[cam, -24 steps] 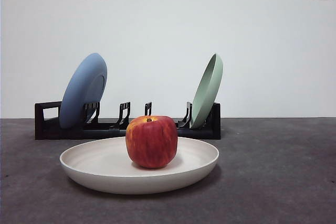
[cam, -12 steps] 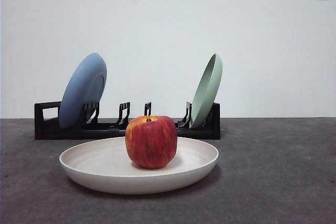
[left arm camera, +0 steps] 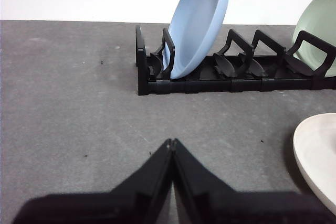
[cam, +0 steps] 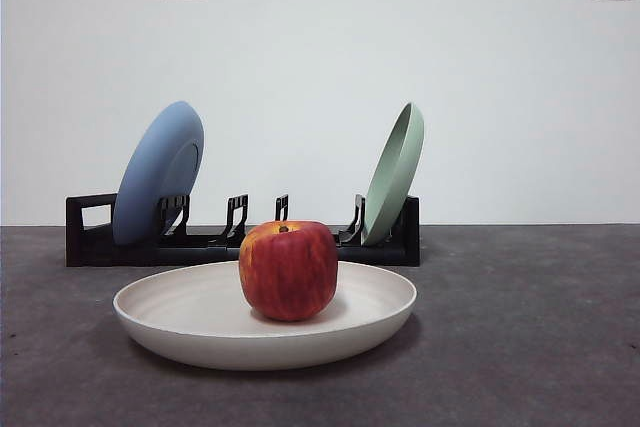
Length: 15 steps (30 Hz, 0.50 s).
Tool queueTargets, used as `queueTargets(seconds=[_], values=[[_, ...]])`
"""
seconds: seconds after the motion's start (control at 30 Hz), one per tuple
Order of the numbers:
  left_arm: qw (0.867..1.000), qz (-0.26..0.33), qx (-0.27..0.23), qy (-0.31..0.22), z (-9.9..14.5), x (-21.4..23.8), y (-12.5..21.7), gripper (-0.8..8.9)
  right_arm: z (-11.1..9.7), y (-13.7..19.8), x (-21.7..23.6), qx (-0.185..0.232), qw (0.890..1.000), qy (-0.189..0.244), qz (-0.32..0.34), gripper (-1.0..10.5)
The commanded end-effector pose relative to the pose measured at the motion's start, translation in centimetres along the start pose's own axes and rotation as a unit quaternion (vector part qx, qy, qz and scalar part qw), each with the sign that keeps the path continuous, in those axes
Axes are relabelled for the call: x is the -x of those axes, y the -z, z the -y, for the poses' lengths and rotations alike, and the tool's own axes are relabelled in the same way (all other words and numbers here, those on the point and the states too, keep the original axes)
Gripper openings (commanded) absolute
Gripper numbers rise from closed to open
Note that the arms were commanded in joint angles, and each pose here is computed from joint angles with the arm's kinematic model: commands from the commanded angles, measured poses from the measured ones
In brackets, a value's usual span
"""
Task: Take the yellow plate from the plate rack,put the plate on the table,take the apple from the table,put the apple in the plate
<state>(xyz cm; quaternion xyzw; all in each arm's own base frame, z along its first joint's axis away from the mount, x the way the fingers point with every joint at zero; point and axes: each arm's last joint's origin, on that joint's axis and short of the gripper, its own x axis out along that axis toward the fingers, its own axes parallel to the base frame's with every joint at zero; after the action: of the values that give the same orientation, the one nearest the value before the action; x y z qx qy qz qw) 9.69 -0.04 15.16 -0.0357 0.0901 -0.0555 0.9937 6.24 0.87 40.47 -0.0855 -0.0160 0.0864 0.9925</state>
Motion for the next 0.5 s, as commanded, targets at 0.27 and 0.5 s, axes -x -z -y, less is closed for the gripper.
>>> queueTargets(seconds=[0.27, 0.5], values=[[1.000, -0.002, 0.004, -0.002, -0.1, -0.1, 0.3, -0.03, -2.0, 14.2, -2.8, -0.050, 0.998, 0.023, -0.002, 0.0], [1.000, -0.002, 0.004, -0.002, -0.1, -0.1, 0.3, -0.03, -3.1, 20.5, -2.8, -0.085, 0.996, 0.022, -0.015, 0.0]])
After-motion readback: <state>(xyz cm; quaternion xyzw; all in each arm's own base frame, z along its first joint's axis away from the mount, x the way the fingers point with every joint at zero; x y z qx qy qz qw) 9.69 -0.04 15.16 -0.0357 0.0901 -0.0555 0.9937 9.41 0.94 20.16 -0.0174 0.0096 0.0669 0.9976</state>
